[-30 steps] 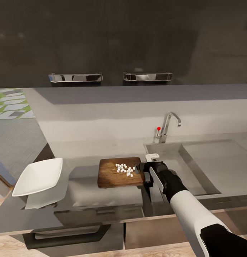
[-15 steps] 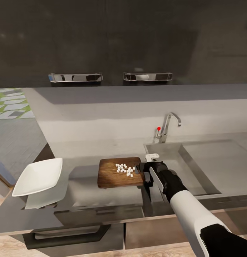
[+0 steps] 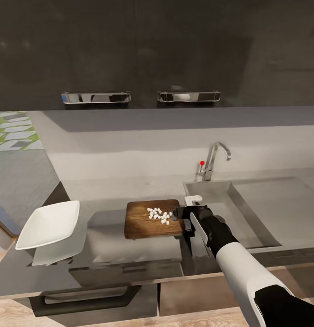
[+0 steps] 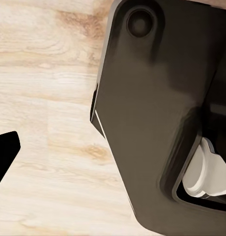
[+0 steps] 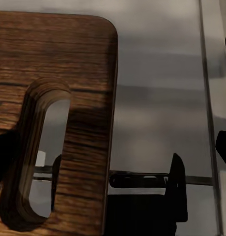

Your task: In the kitchen, take the Vidalia onion out of the sink, dice it on the chopping board with the paring knife, put the diced onion into the bowl on the countertop, then place both the paring knife and the chopping board into the sink.

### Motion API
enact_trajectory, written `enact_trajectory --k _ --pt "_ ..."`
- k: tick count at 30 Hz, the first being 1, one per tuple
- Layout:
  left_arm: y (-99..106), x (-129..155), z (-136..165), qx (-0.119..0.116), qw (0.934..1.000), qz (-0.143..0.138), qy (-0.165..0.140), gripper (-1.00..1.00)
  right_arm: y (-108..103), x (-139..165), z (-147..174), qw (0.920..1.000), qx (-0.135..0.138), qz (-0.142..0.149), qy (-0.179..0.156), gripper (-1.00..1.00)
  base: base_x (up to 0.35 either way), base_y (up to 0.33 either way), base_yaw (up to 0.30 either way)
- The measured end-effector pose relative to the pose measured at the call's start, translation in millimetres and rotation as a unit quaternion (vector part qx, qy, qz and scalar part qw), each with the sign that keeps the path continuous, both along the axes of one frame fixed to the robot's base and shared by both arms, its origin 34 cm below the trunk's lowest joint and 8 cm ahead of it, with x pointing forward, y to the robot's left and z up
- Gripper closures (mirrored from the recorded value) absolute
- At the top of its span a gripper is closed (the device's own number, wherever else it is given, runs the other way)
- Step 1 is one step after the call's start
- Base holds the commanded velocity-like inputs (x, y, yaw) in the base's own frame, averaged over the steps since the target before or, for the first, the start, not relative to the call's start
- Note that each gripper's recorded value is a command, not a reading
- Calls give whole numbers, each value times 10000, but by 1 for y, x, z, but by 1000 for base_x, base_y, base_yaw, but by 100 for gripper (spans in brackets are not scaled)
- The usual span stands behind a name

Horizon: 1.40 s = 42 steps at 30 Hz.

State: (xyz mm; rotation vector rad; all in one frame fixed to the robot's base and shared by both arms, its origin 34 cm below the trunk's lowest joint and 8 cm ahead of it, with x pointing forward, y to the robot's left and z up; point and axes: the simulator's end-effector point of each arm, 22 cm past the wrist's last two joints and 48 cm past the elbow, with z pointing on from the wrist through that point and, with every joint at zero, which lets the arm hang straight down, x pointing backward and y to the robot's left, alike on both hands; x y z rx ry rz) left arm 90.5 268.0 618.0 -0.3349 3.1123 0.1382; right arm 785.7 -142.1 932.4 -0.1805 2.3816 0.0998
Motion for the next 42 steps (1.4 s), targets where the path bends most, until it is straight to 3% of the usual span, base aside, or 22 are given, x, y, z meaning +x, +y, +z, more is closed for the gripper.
enact_trajectory --k 35,42 --pt "0 0 0 -1 10000 0 1 -100 0 0 0 10000 1 1 0 -100 -3 17 0" --pt "0 0 0 -2 10000 0 2 -100 0 0 0 10000 1 0 1 -100 0 -183 0"
